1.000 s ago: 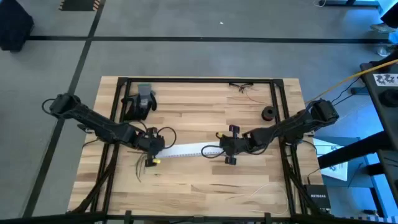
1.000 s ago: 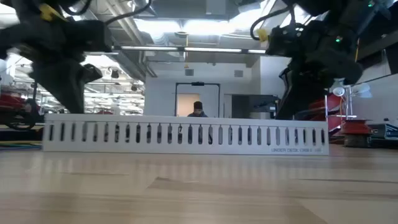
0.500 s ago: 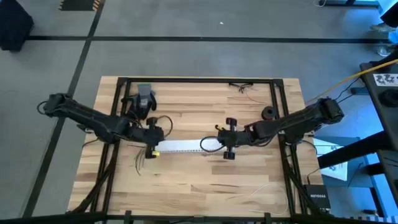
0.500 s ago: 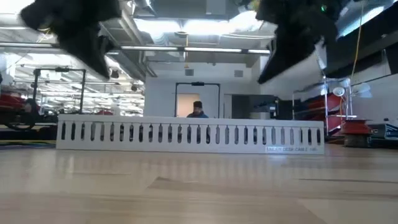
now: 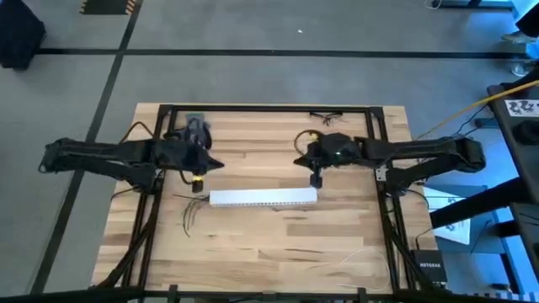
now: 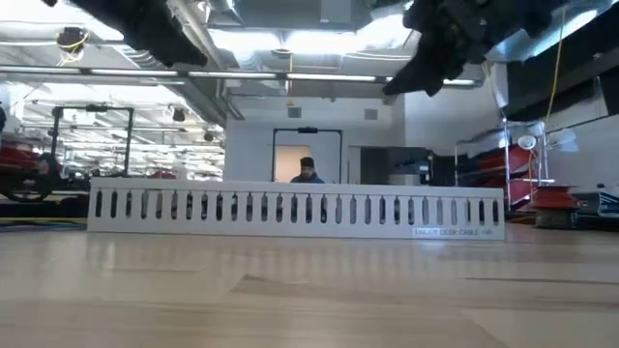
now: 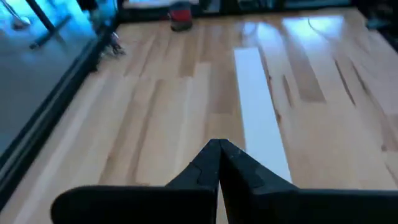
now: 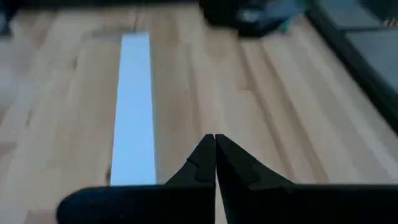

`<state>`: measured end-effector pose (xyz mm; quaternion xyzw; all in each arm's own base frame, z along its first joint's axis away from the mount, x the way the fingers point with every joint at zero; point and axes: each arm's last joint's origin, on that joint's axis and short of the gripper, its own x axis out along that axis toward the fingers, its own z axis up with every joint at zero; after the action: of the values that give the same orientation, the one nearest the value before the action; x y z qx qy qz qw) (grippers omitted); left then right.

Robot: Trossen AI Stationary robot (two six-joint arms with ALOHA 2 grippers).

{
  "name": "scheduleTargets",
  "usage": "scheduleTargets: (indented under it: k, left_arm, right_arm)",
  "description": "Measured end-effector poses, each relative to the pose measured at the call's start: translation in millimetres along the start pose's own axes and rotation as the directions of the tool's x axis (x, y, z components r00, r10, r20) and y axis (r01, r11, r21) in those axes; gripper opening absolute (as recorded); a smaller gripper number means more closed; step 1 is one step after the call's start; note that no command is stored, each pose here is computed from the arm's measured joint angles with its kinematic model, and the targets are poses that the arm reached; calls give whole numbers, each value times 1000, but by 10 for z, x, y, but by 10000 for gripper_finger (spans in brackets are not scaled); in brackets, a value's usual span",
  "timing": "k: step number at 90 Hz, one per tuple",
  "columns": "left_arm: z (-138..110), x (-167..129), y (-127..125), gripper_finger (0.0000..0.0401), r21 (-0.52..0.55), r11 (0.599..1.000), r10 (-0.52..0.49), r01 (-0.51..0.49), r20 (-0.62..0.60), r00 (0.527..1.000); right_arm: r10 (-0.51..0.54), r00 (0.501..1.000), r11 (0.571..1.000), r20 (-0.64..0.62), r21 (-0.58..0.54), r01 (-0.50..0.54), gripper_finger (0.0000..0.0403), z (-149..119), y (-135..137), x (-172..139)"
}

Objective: Ziptie cables
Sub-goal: Return to Home Position

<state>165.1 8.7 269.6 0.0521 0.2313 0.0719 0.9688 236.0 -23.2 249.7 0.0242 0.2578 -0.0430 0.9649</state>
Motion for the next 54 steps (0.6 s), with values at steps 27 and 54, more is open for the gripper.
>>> scheduleTargets:
  k: [27, 54]
  left_arm:
    - [-144, -156, 52, 1, -126, 992, 32, -29, 21, 999]
    - [-130, -140, 50, 1, -88, 996, 32, -30, 31, 999]
  right_arm:
    - [-9, 992, 988, 127, 154, -11, 5, -304, 0, -421]
    - [-19, 988, 990, 151, 138, -2, 5, -302, -3, -461]
